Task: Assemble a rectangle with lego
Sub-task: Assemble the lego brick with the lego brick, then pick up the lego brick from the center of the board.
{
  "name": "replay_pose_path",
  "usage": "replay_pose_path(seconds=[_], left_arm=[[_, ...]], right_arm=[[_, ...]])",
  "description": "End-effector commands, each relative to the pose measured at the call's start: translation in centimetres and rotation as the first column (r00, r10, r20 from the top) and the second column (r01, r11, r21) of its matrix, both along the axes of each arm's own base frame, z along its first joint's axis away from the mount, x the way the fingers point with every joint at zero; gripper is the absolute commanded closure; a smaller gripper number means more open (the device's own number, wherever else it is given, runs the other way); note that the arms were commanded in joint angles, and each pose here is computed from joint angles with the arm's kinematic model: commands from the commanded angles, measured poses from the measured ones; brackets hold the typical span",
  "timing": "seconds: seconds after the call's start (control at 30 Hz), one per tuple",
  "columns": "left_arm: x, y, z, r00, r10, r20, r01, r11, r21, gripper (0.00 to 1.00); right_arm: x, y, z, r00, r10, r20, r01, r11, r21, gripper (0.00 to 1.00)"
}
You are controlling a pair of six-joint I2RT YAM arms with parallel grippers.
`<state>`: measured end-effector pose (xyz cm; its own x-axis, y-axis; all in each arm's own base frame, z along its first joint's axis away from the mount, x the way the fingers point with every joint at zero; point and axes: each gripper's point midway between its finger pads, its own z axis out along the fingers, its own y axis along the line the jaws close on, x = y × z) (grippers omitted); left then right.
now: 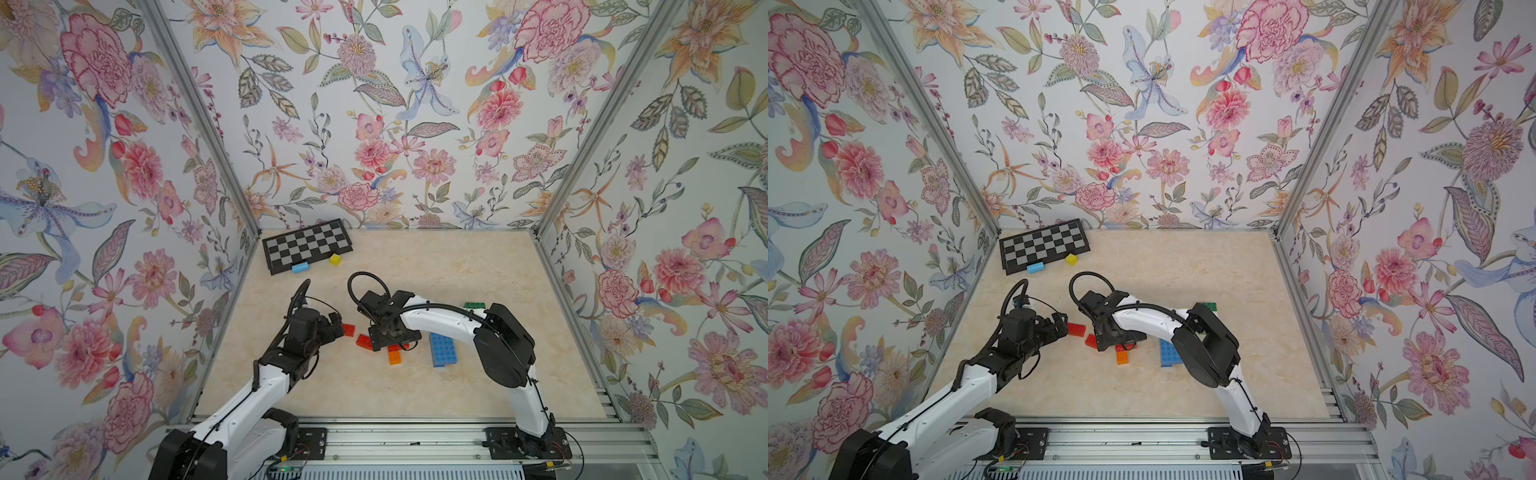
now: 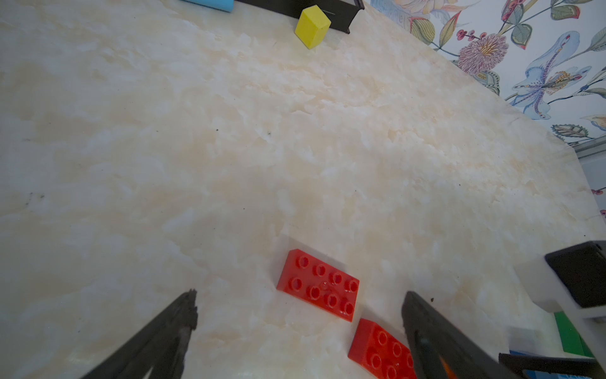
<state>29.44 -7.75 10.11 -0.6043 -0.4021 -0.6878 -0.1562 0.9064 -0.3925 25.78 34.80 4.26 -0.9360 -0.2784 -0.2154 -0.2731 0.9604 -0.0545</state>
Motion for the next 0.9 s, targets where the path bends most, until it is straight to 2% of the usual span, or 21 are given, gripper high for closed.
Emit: replay_pose_path(seconds=[0.0, 0.23, 0.4, 0.53, 0.63, 0.87], left_arm=[[0.0, 0.9, 0.2, 0.999, 0.038, 0.015, -0.039, 0.999, 0.01, 0.01], [-0.3, 1.7, 0.8, 0.997, 0.071, 0.027, -0.071, 0.997, 0.023, 0.01], [-0.7, 2.6, 1.0, 0.993, 0.111, 0.036, -0.112, 0.993, 0.038, 0.01], [-1.0, 3.1, 1.1, 0.99, 0.132, 0.045, -0.134, 0.99, 0.042, 0.01], [-1.1, 3.2, 1.3, 0.989, 0.136, 0.053, -0.138, 0.99, 0.035, 0.01], [-1.5, 3.6, 1.2, 0.987, 0.151, 0.061, -0.153, 0.988, 0.036, 0.01]], right_arm=[[0.7, -0.1, 3.2, 0.997, -0.02, 0.072, 0.017, 0.999, 0.049, 0.0], [0.3, 0.7, 7.3, 0.992, -0.063, 0.111, 0.045, 0.987, 0.156, 0.0], [-1.8, 4.1, 9.0, 0.995, -0.017, 0.099, -0.009, 0.967, 0.254, 0.07], [-4.0, 8.2, 8.3, 0.998, 0.048, 0.038, -0.058, 0.943, 0.327, 0.06], [-5.3, 10.5, 6.9, 0.996, 0.089, 0.001, -0.084, 0.938, 0.336, 0.02], [-6.0, 9.8, 2.6, 0.996, 0.033, -0.085, -0.008, 0.962, 0.271, 0.0]])
